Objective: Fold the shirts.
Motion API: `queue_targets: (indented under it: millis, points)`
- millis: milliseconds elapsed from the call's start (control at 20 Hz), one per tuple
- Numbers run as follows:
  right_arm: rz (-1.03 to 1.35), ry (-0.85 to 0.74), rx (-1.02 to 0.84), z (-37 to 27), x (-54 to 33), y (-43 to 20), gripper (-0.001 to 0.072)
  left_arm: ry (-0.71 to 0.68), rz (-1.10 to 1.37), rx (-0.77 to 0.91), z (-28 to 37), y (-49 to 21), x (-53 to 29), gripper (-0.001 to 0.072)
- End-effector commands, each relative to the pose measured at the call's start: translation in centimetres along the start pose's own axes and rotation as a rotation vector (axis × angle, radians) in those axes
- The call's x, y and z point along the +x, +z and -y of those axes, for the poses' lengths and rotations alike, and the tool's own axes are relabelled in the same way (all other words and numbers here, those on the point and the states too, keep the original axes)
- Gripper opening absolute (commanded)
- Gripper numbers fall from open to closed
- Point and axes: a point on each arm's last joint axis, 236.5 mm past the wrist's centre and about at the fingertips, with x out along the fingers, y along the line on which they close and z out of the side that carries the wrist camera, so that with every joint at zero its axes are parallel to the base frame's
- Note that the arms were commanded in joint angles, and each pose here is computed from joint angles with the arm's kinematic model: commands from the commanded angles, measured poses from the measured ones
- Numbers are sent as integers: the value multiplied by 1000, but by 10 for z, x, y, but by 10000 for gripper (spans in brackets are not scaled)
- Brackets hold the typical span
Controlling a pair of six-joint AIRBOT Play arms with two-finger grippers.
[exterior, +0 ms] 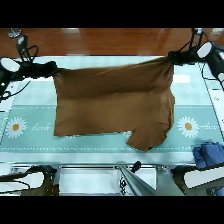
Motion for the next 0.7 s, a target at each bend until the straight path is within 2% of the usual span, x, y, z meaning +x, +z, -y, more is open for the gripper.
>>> queue_targets:
  millis: [0,50,100,150,200,350,450,550,600,650]
  points:
    - [-90,18,30,-3,11,-24,48,2,-80,-11,-6,-23,22,20]
    - [-87,23,30,-5,5,-22,205,2,-88,-10,-7,-23,19,48]
    - [-78,25,17,-7,-4,-18,413,7,-107,-1,-10,-22,13,229]
    - [-68,22,-16,-6,-20,-11,496,16,-144,16,-16,-21,3,412]
    - [-64,14,-51,-5,-37,-7,496,33,-200,34,-25,-21,-13,475]
    - [-134,-112,-141,29,-101,-14,496,111,-447,18,-68,-49,-72,475]
    - [-239,-175,-161,54,-125,-36,496,93,-585,-116,-86,-84,-104,474]
    - [-365,-141,-130,65,-133,-67,501,6,-628,-224,-83,-116,-122,475]
    - [-421,-78,-96,61,-132,-86,586,-41,-636,-229,-81,-135,-129,475]
    - [-459,19,-51,50,-127,-103,597,-81,-649,-235,-78,-155,-134,481]
